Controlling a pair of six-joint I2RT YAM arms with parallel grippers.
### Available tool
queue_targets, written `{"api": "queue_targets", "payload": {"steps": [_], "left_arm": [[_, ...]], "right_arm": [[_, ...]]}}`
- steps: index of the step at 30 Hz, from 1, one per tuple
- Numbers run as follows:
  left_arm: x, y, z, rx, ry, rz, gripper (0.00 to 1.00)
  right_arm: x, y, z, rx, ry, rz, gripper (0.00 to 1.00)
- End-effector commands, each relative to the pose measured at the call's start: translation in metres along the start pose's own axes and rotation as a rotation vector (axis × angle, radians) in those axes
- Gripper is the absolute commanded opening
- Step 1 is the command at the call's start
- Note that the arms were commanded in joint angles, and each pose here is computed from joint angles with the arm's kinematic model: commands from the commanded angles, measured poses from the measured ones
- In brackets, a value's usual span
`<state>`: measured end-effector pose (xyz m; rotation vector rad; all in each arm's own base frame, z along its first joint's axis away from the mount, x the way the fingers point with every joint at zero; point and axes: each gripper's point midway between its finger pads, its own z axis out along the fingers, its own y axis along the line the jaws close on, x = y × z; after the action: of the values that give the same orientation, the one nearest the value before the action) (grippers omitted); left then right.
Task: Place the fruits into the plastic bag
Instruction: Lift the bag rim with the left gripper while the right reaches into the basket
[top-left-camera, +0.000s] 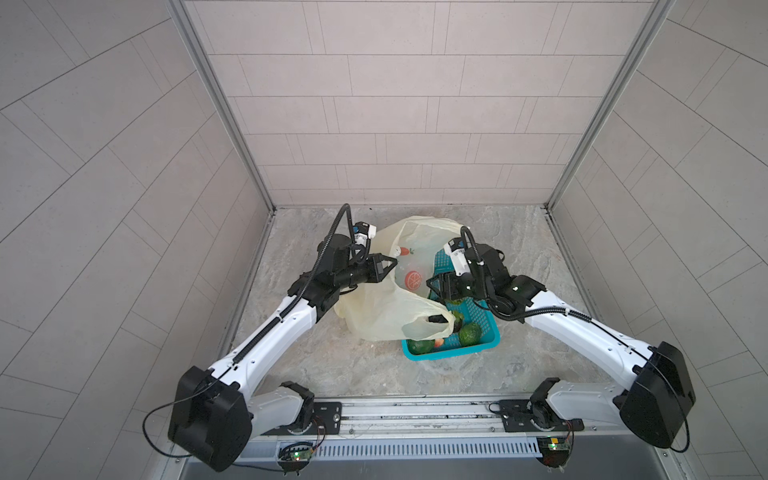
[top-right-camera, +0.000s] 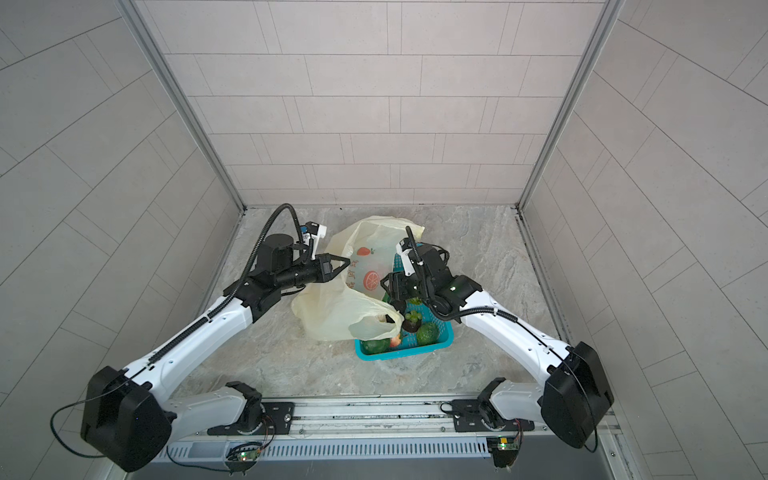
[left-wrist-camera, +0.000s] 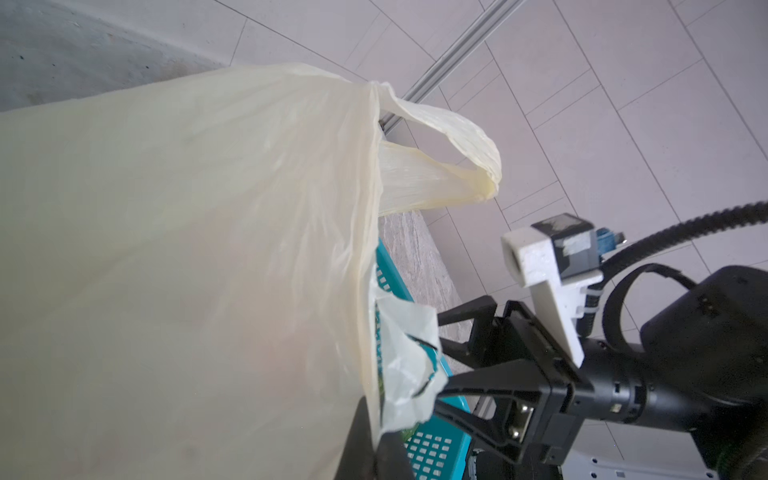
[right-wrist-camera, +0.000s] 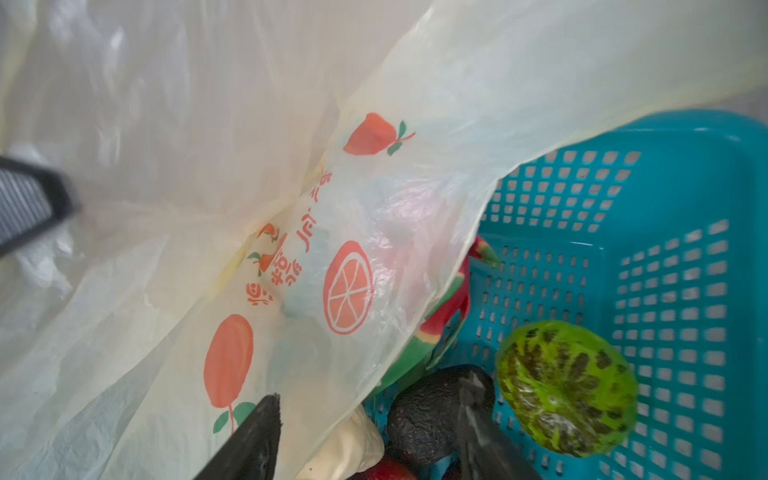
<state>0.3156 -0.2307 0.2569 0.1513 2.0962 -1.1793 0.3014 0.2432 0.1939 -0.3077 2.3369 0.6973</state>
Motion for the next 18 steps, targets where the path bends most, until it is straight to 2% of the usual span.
{"api": "queue_targets", "payload": {"steps": [1,9,16,18], "left_arm": [[-0.015,-0.012,-0.005,0.084,-0.059,-0.035,0.00],[-0.024,-0.008,-0.021,0.061,-0.106,-0.055,0.00],[-0.026,0.008,-0.032,0.044,-0.139,-0.096,0.00],[-0.023,0.010,-0.032,0.048,-0.131,-0.103,0.00]], "right_arm": [[-0.004,0.014,0.006,-0.040,0.015,-0.009,0.65],[0.005,0.005,0.023,0.023,0.060,-0.003,0.64],[0.002,0.011,-0.014,-0.010,-0.001,-0.167,0.68],[-0.001,0.005,-0.030,0.011,-0.044,-0.170,0.70]]}}
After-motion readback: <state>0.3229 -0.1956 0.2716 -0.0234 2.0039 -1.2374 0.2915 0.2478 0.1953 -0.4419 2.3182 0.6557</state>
